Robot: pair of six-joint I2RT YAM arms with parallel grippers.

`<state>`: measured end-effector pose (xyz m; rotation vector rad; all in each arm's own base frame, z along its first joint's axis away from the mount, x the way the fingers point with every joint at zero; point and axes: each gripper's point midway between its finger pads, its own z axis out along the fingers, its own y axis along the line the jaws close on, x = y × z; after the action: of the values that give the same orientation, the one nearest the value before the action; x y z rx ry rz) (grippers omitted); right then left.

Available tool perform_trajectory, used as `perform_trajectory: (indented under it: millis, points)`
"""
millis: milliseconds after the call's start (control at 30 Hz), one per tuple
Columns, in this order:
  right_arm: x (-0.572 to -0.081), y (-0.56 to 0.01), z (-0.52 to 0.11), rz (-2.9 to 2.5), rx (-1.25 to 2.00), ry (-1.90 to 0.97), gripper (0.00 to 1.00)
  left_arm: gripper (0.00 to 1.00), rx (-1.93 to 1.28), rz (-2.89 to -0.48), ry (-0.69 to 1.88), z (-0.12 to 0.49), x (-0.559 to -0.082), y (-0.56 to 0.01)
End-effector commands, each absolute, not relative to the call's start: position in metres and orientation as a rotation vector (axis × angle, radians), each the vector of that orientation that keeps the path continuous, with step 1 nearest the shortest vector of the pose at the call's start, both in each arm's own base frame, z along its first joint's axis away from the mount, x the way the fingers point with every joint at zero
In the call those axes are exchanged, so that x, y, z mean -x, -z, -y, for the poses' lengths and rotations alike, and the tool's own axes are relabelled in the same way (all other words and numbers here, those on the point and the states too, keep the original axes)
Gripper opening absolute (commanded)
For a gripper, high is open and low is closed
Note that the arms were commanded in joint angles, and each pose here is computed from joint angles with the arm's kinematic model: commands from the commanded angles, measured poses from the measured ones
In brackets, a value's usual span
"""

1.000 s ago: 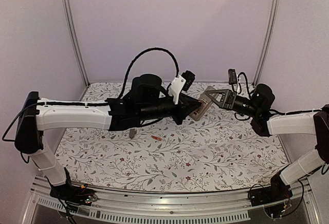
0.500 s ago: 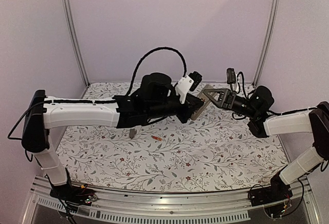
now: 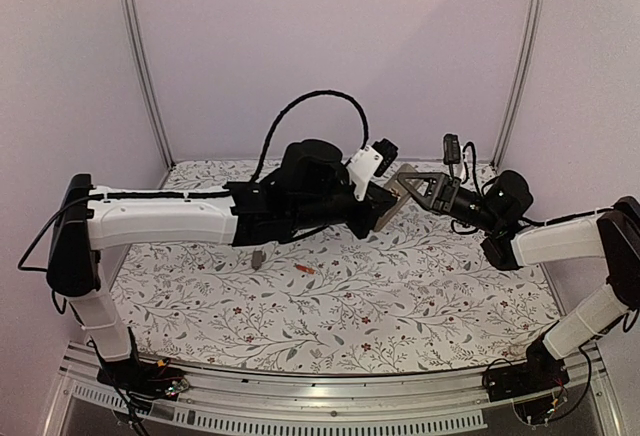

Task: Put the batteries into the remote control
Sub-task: Place the battery in the battery compartment.

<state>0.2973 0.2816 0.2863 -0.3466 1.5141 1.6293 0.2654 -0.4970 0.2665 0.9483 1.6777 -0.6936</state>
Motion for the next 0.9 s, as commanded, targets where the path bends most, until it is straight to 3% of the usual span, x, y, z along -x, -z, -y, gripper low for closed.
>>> perform_trajectory:
  millis: [0, 367, 633, 867]
  points:
    - [-0.291, -0.294, -0.282, -1.46, 0.36, -1.657, 0.0, 0.14, -0.97, -1.737, 0.635, 0.495, -0.267, -0.247]
    - [-0.292, -0.293, -0.282, -1.463, 0.354, -1.663, 0.0, 0.28, -0.962, -1.735, 0.629, 0.492, -0.267, -0.252]
    - [-0.294, -0.286, -0.283, -1.488, 0.354, -1.66, 0.0, 0.46, -0.924, -1.698, 0.616, 0.484, -0.268, -0.276]
    - [-0.295, -0.281, -0.285, -1.503, 0.352, -1.665, 0.0, 0.54, -0.917, -1.673, 0.645, 0.481, -0.264, -0.291]
